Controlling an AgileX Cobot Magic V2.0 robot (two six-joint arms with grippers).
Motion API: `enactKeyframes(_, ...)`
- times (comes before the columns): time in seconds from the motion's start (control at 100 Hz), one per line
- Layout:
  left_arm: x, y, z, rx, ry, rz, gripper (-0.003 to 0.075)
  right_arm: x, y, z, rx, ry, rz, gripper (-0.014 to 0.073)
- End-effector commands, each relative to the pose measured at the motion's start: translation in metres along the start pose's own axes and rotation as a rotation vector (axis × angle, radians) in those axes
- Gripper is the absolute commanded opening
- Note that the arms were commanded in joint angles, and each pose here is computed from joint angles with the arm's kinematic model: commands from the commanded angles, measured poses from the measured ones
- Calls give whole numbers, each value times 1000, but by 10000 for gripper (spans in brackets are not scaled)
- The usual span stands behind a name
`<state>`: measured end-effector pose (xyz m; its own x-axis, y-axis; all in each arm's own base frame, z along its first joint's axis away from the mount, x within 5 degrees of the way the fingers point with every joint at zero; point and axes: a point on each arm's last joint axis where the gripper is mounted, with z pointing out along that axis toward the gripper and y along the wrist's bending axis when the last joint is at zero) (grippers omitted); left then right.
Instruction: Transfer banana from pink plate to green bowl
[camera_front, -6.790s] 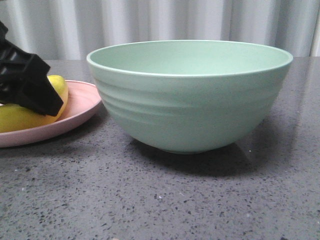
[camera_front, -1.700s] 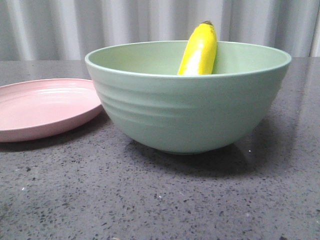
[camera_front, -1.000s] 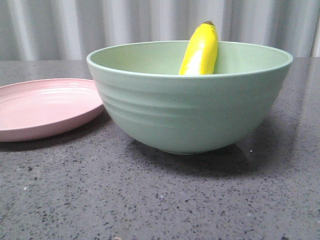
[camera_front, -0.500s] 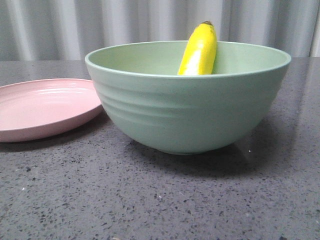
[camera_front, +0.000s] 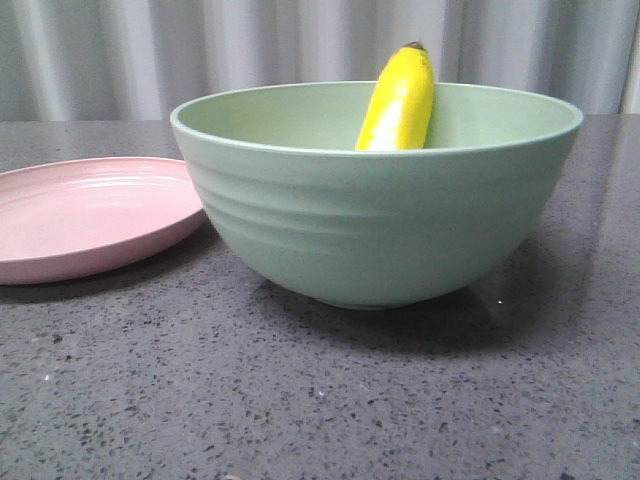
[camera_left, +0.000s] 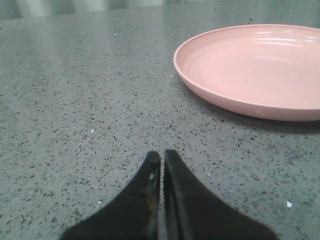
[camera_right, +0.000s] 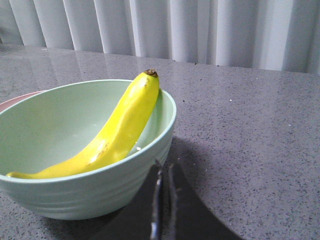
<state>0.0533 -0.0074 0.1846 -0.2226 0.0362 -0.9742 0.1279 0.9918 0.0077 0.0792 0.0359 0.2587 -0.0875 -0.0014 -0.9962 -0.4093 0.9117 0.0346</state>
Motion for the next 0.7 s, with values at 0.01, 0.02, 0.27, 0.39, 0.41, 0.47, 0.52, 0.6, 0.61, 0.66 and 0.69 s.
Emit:
enactKeyframes(0.01, -3, 0, -1, -3, -81, -15, -20, -15, -1, -1, 11, -99, -6, -66)
enactKeyframes(0.02, -3, 0, -1, -3, -81, -15, -20, -15, -1, -1, 11, -99, -6, -66)
enactKeyframes(0.27, -3, 0, -1, -3, -81, -15, -20, -4, -5, 1, 52, -84, -4, -66)
enactKeyframes(0.39, -3, 0, -1, -3, -81, -15, -20, 9, -15, 0, 159, -115, -16, -66)
enactKeyframes(0.41, -3, 0, -1, -3, -81, -15, -20, 12, -16, 0, 179, -117, -29, -66)
enactKeyframes(0.47, -3, 0, -1, -3, -81, -15, -20, 21, -21, -2, 239, -120, -68, -66)
enactKeyframes(0.52, -3, 0, -1, -3, -81, -15, -20, 27, -24, -5, 282, -127, -84, -66)
enactKeyframes(0.6, -3, 0, -1, -3, -81, -15, -20, 37, -28, -10, 345, -148, -78, -66)
enactKeyframes(0.61, -3, 0, -1, -3, -81, -15, -20, 39, -29, -11, 356, -146, -78, -66)
enactKeyframes(0.66, -3, 0, -1, -3, -81, -15, -20, 46, -31, -14, 397, -150, -78, -66)
enactKeyframes(0.69, -3, 0, -1, -3, -81, -15, -20, 50, -31, -17, 418, -157, -74, -66)
